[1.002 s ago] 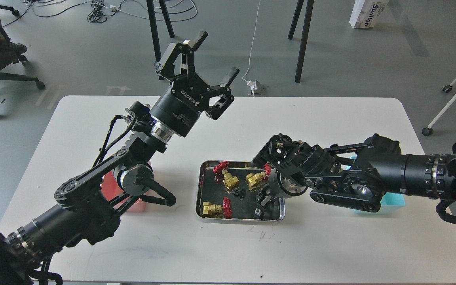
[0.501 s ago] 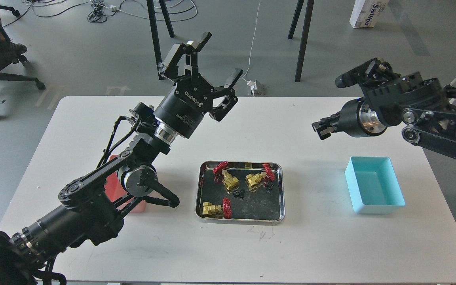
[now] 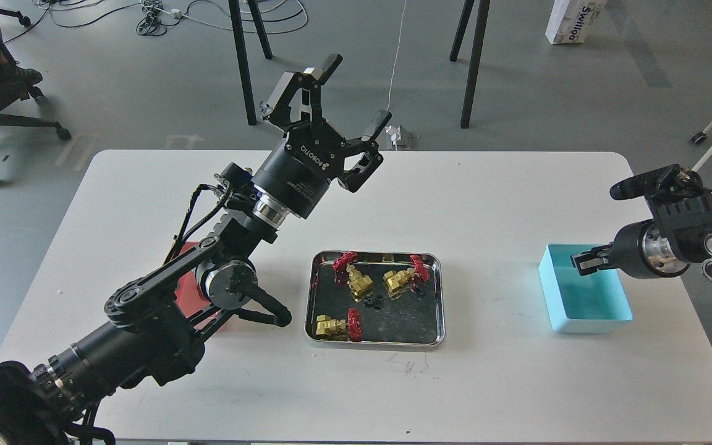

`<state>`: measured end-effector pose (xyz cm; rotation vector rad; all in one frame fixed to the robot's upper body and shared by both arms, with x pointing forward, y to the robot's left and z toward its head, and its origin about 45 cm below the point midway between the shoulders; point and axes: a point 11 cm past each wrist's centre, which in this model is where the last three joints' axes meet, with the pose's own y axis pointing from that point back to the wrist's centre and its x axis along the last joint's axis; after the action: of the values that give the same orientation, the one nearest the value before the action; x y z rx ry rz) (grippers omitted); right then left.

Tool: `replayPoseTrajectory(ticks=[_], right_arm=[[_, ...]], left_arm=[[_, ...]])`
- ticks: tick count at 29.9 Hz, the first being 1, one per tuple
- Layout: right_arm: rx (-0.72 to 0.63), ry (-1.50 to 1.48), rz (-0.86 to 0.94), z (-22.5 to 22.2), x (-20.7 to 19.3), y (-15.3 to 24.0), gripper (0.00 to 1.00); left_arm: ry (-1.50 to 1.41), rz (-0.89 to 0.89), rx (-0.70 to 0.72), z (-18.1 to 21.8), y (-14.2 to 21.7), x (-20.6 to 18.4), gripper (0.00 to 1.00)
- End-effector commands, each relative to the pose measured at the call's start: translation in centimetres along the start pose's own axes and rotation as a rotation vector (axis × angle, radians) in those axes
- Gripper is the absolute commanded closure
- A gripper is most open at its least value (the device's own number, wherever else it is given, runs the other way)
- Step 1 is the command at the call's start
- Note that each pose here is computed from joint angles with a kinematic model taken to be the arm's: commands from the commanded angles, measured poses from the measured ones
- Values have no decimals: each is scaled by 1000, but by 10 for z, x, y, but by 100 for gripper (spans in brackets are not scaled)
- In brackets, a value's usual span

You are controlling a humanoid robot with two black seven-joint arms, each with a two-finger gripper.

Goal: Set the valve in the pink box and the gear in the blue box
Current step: 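Lift the gear and carry it with the right gripper to the blue box, then release the gear into the blue box and raise the right gripper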

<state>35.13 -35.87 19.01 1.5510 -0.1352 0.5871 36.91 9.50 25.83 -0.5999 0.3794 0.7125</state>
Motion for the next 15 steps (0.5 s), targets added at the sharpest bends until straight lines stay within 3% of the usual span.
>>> replayPoseTrajectory(ticks=[1, 3, 6, 8, 13, 15], right_arm=[[-5, -3, -20, 1, -9, -4, 89], [-7, -5, -21, 2, -10, -5, 85], [-13, -11, -32, 4, -14, -8, 71], [-12, -14, -35, 4, -15, -9, 54], [-17, -32, -36, 8, -17, -10, 23], [-10, -48, -16, 8, -10, -8, 1]], left_arm=[[1, 0, 0, 0, 0, 0, 1], [1, 0, 0, 0, 0, 0, 1], [-1, 5, 2, -1, 0, 2, 1], [-2, 7, 2, -1, 1, 2, 1], [-2, 8, 3, -1, 1, 3, 1], [-8, 15, 4, -1, 1, 5, 1]])
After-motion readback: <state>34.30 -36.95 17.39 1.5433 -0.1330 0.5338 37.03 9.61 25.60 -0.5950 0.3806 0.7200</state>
